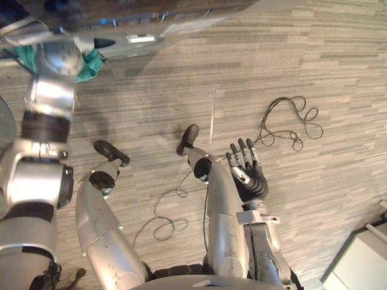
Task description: Pick up the laundry basket with both hands and put the clothes into the washing machine.
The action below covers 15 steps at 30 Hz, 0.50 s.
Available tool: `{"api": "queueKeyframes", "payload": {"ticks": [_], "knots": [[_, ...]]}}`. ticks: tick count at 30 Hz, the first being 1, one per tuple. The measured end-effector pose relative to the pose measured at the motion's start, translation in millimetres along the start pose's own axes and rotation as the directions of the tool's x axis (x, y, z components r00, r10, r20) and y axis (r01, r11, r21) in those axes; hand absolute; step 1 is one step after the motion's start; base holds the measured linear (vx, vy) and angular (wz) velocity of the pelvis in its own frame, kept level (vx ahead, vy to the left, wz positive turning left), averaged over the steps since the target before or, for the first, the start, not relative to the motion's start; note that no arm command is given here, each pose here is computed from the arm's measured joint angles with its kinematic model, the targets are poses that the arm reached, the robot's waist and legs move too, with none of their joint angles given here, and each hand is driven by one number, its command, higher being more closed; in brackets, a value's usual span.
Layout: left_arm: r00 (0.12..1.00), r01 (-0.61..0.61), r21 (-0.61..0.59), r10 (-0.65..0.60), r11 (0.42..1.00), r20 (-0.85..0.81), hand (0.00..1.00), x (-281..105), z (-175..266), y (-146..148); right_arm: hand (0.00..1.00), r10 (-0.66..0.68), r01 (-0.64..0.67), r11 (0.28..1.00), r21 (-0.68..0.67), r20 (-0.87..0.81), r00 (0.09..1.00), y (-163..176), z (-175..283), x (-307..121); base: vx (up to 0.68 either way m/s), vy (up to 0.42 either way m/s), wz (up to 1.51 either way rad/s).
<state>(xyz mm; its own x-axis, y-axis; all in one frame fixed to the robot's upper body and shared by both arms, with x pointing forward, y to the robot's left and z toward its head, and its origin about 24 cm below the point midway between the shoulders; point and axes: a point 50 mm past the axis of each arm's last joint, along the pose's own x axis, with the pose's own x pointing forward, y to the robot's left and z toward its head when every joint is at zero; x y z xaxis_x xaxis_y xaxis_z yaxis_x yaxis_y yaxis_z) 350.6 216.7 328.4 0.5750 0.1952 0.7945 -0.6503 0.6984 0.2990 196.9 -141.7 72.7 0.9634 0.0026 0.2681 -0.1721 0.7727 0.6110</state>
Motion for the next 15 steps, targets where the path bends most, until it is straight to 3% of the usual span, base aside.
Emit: {"api": "queueKeyframes", "payload": {"ticks": [5, 8, 11, 15], "knots": [[0.975, -0.220, 0.142, 0.221, 0.965, 0.007, 0.00, -69.1, -32.1, 40.1, 0.00, -0.071, 0.063, 0.986, -0.152, -0.044, 0.997, -14.7, -11.5, -12.6, 0.08, -0.114, 0.12], [0.974, -0.169, 0.235, 0.200, 0.957, -0.111, 0.00, -98.1, -58.1, 40.2, 0.00, -0.113, 0.097, 0.971, -0.221, -0.061, 0.992, -25.3, -12.6, -14.8, 0.10, -0.063, 0.00], [0.963, -0.050, 0.221, 0.106, 0.974, -0.249, 0.00, -137.8, -75.6, 28.1, 0.00, -0.159, 0.146, 0.951, -0.274, -0.025, 0.987, -36.5, -3.2, -12.6, 0.10, 0.003, 0.04], [0.896, 0.189, -0.088, -0.209, 0.978, -0.392, 0.00, -215.0, -71.5, -15.3, 0.00, -0.174, 0.163, 0.916, -0.367, 0.005, 0.985, -46.0, 5.8, 10.2, 0.08, 0.038, 0.11]]}}
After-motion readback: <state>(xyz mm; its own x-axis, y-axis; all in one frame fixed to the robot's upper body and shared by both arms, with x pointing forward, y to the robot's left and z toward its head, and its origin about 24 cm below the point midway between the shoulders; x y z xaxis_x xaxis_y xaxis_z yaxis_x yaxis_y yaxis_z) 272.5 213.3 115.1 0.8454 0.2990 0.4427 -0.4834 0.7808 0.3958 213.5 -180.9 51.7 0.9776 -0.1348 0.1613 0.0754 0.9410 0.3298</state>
